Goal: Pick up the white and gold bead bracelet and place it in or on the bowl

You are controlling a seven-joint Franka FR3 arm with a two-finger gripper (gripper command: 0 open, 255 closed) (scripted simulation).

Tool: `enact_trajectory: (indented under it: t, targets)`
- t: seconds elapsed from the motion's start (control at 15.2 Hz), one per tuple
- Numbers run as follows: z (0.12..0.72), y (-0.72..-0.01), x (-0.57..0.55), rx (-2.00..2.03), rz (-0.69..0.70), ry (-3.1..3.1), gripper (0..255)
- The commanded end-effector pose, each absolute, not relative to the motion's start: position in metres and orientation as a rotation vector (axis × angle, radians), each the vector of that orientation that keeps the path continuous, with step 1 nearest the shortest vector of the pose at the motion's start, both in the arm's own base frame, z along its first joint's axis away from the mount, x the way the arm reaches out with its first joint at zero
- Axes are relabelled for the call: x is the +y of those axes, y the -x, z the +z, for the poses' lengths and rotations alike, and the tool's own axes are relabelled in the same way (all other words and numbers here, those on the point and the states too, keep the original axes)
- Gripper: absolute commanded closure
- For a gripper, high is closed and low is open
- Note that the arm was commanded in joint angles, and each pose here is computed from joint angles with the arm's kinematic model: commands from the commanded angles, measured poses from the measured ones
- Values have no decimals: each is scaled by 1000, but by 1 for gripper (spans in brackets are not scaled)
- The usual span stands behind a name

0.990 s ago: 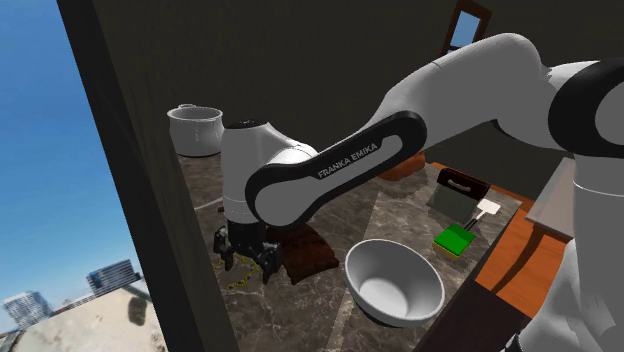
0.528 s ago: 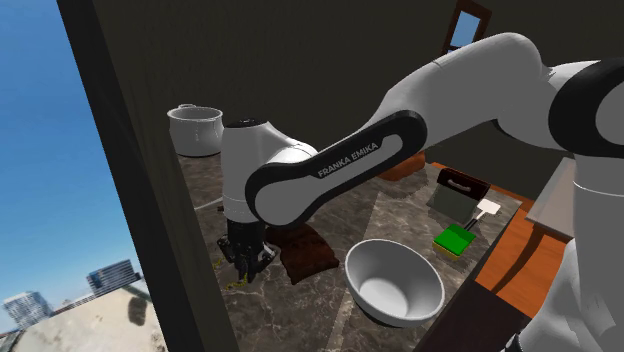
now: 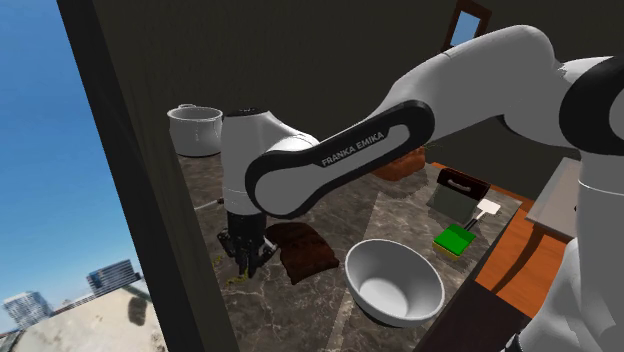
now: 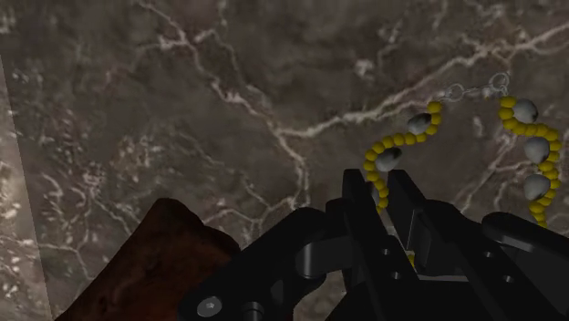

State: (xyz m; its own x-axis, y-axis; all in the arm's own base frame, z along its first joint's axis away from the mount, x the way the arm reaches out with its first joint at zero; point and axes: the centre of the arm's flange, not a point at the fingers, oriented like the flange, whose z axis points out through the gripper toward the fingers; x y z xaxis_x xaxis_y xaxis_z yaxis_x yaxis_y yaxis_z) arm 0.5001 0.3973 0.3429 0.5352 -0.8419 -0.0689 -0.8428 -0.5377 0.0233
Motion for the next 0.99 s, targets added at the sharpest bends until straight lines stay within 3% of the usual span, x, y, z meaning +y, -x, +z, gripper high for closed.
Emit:
enact_trajectory:
  t: [0.0,0.92]
  targets:
    - [355,-501,398,1504,112,2742,255]
    - [429,-501,398,1504,112,2742,255]
